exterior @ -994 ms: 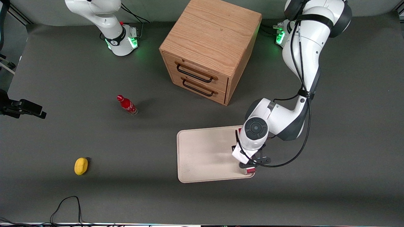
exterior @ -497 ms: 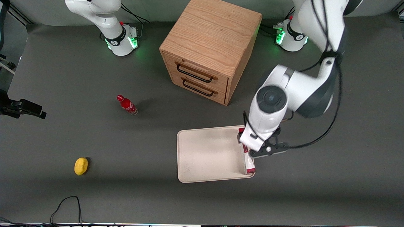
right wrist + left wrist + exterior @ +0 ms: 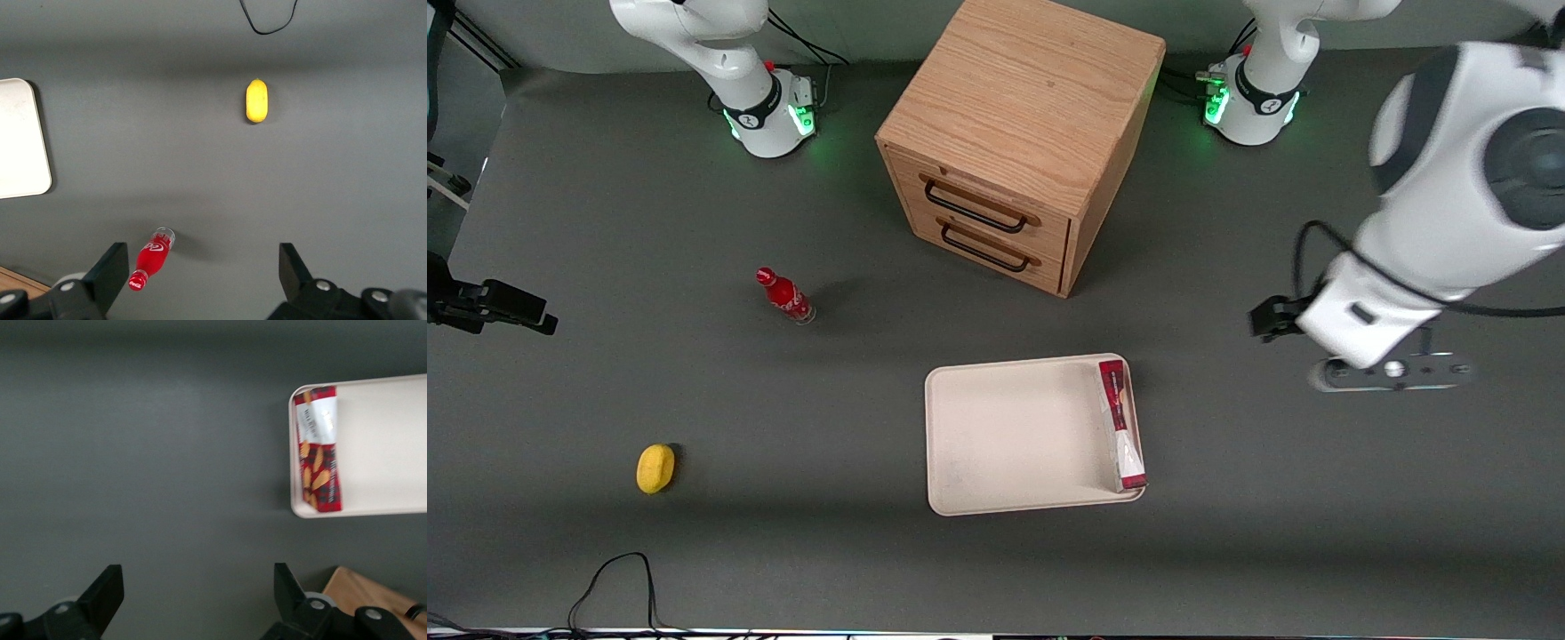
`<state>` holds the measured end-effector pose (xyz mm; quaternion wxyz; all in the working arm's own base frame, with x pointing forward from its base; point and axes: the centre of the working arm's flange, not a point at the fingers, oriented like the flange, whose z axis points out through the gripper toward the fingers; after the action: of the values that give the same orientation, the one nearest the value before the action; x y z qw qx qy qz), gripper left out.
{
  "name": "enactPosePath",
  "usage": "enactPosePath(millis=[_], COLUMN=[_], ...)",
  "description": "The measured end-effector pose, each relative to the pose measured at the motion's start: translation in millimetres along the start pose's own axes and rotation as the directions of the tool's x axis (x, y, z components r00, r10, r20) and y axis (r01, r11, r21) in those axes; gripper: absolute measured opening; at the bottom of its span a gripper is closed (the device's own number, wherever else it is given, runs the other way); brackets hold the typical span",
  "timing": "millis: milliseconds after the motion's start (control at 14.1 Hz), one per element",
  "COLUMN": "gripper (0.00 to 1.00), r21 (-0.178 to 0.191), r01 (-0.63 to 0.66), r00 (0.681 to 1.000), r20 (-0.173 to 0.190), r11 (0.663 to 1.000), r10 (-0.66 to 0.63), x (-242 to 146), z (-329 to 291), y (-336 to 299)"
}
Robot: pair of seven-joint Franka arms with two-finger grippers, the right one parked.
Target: Place red cookie box on tray
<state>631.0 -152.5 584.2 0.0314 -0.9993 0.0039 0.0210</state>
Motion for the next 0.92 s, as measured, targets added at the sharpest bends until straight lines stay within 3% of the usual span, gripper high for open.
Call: enactPosePath(millis=[284, 639, 710, 923], gripper=[1.0, 1.0, 1.0, 1.0], r21=[0.004, 0.012, 0.01, 0.0], r01=[-0.048, 0.009, 0.02, 0.028], r00=[0.999, 0.998, 0.999, 1.0], r20=[0.015, 0.055, 0.05, -0.014], r11=[0.999, 1.0, 1.0, 1.0], r10=[0.048, -0.009, -0.02, -0.028], x=[-9.6, -12.3, -10.6, -10.2], z=[-9.5, 8.4, 14.5, 28.8], y=[-42.6, -85.4, -96.2, -106.5])
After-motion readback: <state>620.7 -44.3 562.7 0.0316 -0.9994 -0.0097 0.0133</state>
